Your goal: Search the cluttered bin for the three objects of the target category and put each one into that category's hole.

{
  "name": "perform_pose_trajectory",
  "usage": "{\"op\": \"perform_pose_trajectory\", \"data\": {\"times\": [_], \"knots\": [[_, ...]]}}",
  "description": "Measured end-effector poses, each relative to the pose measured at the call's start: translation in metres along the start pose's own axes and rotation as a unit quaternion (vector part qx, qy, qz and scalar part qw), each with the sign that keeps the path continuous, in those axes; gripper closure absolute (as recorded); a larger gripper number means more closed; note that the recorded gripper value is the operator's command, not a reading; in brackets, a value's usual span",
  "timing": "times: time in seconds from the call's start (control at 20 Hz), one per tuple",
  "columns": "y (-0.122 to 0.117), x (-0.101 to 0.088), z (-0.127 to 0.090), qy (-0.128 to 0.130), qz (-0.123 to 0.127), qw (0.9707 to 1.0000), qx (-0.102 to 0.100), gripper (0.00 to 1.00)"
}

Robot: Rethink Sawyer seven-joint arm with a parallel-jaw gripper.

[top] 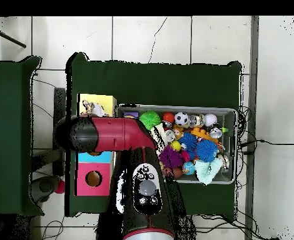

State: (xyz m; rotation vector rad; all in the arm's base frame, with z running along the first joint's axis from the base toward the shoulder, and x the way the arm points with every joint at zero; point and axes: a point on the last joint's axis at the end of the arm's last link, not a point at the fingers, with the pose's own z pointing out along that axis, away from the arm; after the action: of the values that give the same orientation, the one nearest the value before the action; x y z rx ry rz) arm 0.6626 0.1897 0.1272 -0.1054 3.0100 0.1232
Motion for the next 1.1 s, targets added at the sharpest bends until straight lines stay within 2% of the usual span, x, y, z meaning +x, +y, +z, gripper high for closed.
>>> {"op": "perform_pose_trajectory", "data": {"times": [0.3, 0.65, 0.9, 1.1], "knots": [[0.002, 0.0, 0.003, -0.017, 0.013, 0.9998, -0.005, 1.0], [0.002, -0.003, 0.007, -0.057, 0.03, 0.9979, -0.008, 1.0], [0.005, -0.002, 0.009, -0.065, 0.033, 0.9973, -0.01, 1.0], [0.005, 0.001, 0.013, -0.06, 0.034, 0.9976, -0.01, 1.0]]}}
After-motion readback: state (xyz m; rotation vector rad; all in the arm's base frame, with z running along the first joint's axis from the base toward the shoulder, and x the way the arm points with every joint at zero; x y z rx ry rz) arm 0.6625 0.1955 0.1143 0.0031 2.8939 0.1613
